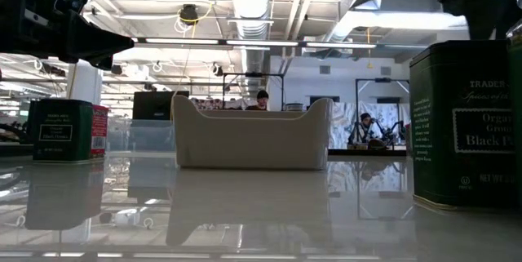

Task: Sort spices by type
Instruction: Put the middle green seasoning bottle into the black bin

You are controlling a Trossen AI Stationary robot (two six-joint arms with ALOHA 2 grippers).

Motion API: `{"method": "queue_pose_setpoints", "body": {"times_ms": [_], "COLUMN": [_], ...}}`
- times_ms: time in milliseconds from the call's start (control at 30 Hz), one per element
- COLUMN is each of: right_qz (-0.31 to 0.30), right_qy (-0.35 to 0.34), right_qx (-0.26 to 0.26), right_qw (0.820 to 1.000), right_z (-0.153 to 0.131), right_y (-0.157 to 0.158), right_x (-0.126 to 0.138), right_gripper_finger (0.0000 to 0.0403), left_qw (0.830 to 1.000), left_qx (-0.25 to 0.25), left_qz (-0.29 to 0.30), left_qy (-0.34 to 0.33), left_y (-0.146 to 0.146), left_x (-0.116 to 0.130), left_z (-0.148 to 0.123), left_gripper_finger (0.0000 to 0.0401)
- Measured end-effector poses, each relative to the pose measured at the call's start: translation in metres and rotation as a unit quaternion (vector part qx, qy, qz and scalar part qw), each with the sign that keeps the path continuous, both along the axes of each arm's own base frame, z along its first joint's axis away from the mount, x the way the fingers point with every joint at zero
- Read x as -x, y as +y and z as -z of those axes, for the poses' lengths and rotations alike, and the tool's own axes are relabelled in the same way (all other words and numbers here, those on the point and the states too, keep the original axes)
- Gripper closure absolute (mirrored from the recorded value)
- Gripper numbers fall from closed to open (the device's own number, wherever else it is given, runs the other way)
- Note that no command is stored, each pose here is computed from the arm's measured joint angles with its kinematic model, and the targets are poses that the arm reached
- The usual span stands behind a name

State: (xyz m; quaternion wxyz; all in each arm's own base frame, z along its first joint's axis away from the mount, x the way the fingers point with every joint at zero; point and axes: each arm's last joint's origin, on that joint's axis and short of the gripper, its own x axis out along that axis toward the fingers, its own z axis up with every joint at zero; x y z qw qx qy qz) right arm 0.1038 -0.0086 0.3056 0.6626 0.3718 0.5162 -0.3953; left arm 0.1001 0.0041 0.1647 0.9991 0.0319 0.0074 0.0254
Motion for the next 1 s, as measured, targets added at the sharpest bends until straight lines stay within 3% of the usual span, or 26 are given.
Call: {"method": "queue_pose_setpoints", "body": {"times_ms": [333, 1000], "right_qz": [-0.023, 0.01], "right_qy": [0.054, 0.079], "right_qx": [-0.077, -0.136], "right_qw": [0.995, 0.988], "right_z": [0.03, 0.062], "right_y": [0.005, 0.008], "right_x": [0.001, 0.001], "right_gripper_finger": [0.0112, 0.0112], "left_qw": [1.0, 1.0], "left_qx": [0.0, 0.0], "left_qz": [0.0, 0.0], "left_qy": [0.0, 0.0], "left_y": [0.0, 0.0], "left_x": [0.0, 0.0], "left_z": [0.0, 0.0], "left_gripper_finger": [0.0401, 0.0401]}}
